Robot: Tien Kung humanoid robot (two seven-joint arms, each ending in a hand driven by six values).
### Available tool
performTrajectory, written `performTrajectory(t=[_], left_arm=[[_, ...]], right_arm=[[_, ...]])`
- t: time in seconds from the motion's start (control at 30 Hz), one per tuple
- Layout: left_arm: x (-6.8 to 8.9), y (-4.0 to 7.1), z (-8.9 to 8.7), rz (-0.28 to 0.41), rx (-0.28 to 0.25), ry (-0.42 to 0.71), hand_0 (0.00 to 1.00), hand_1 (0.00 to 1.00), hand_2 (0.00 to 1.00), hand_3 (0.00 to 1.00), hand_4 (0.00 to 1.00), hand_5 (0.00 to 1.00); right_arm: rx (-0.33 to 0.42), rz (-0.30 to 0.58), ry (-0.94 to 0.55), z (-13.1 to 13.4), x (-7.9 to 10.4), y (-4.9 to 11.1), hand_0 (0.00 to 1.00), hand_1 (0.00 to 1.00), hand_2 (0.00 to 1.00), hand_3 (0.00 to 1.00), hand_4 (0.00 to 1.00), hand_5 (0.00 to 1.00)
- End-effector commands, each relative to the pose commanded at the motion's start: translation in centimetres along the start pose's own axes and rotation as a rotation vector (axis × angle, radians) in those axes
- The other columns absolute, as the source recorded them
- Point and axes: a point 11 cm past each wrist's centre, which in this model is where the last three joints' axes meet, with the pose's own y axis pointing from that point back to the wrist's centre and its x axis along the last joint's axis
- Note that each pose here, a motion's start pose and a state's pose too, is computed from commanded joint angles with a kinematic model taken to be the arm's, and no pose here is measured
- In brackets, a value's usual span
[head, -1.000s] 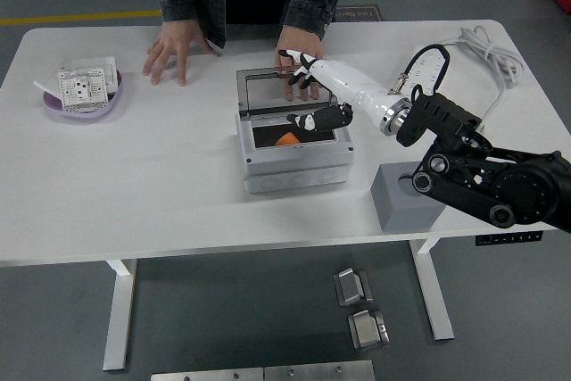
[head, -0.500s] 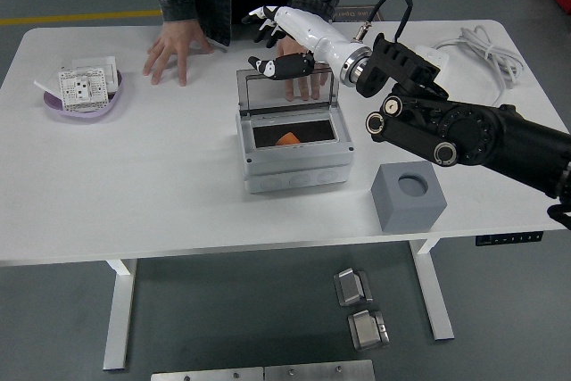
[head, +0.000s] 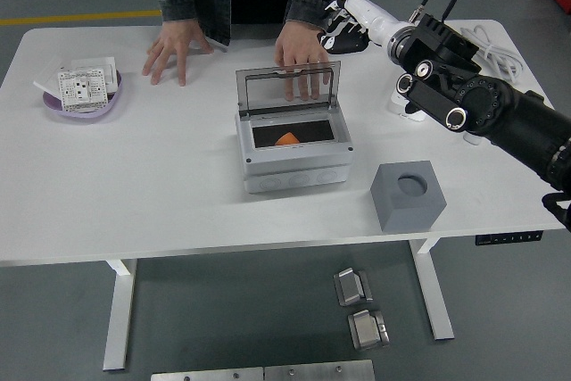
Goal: Pick up the cylinder from the cube,place it in the box,flap close box
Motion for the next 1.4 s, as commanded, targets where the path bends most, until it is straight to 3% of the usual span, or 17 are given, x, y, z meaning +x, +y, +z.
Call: performTrajectory(t=[0.37,0.67,1.4], left_arm=[[0.6,-0.1,-0.9,0.015,0.030,0.005,0.663,0.654,0.641,0.675,0.620,0.539],[0.3,-0.2,-1.7,0.011,0.042,0.011,0.662,0.654,0.641,0.675,0.621,0.543],[-0.4,-0.3,-2.4,0.004,0.057,0.004,0.661,0.653,0.641,0.675,0.621,0.547]], right_arm=[[0.133,-0.058,0.057,-1.6,-5.5,1.5,0.683,0.607,0.645,0.792,0.566,0.333],[0.190,-0.081,0.138,-0.3,-8.3,3.6,0.686,0.607,0.641,0.797,0.539,0.336],[0.268,-0.084,0.277,-1.4,-8.6,6.4,0.653,0.591,0.628,0.812,0.522,0.357]])
